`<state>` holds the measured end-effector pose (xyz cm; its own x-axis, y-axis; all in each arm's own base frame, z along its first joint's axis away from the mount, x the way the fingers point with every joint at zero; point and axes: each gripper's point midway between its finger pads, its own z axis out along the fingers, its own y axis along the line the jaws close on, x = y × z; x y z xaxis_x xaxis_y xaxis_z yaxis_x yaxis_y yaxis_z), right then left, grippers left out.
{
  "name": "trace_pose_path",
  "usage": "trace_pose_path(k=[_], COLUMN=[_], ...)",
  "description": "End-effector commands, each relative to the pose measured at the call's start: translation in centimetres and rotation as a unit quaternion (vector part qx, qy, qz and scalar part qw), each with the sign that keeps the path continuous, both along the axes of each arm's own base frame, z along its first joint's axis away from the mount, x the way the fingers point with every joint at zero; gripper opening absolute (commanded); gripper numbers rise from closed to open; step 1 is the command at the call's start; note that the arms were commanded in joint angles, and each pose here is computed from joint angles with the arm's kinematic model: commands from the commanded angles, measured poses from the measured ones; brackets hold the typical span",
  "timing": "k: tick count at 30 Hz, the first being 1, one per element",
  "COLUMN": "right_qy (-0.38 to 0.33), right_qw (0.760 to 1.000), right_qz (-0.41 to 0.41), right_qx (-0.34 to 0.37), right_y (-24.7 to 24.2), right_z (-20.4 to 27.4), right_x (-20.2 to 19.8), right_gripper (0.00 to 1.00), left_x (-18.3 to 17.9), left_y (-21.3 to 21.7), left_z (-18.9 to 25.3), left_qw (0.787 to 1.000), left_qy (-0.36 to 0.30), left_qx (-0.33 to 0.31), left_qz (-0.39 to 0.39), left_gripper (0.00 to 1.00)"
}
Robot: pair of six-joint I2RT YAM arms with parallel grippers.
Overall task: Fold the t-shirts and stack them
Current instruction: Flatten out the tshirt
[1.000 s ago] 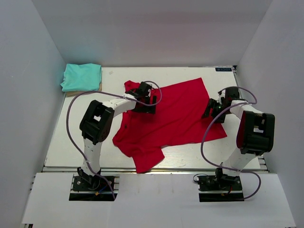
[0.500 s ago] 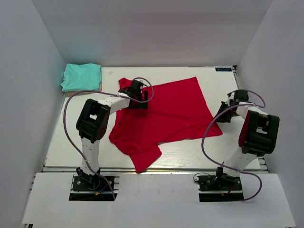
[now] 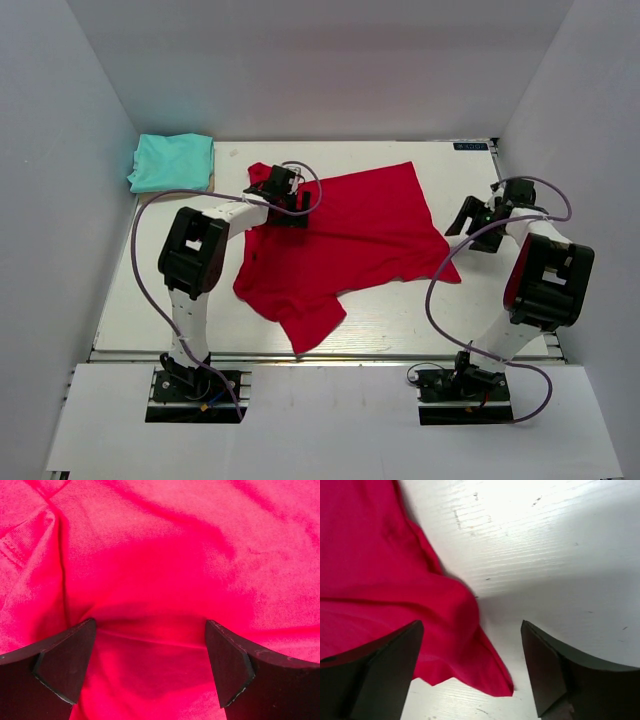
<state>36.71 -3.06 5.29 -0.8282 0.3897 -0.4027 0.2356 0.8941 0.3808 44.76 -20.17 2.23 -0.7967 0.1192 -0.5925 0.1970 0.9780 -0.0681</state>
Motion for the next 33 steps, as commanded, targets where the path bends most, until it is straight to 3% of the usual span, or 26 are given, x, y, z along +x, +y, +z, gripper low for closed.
trace_pose_path(k=[1,8,12,19,23,27,29,32,33], right_qy=[-0.076,-0.125,-0.123,-0.075,-0.036,0.002,0.009,0.02,0.021], right_qw=[0.997,0.986,0.98,0.977,0.981,0.984,0.985,0.986,0.986], right_qz=[0.025,0.105,0.151,0.193,0.19,0.176,0.17,0.165,0.164], right_qx=[0.003,0.028,0.044,0.05,0.036,0.012,0.005,0.003,0.003], right_y=[0.7,6.4,9.8,13.8,14.3,13.8,13.6,13.6,13.6], right_z=[4.0,6.6,6.0,2.2,-0.5,-2.4,-3.0,-3.4,-3.6], right_x=[1.5,0.1,-0.3,-0.4,-0.6,-1.1,-1.1,-1.3,-1.5], right_gripper=[0.88,0.9,0.9,0.9,0.9,0.9,0.9,0.9,0.9], left_x=[-0.5,-0.2,-1.2,-4.5,-4.0,-2.6,-2.1,-1.3,-1.1], left_y=[-0.9,0.0,3.5,9.1,11.4,11.0,10.7,10.3,10.5], left_z=[0.4,6.0,6.6,5.3,5.3,4.8,3.9,3.6,3.2], left_qw=[0.999,0.998,0.998,0.985,0.98,0.983,0.985,0.986,0.986], left_qy=[0.009,-0.048,-0.042,-0.015,-0.028,-0.039,-0.034,-0.032,-0.03], left_qx=[-0.025,-0.025,0.027,0.099,0.091,0.049,0.037,0.024,0.02], left_qz=[-0.03,-0.014,0.047,0.138,0.174,0.17,0.165,0.161,0.162], left_gripper=[1.0,1.0,1.0,1.0,1.0,1.0,0.95,0.79,0.69])
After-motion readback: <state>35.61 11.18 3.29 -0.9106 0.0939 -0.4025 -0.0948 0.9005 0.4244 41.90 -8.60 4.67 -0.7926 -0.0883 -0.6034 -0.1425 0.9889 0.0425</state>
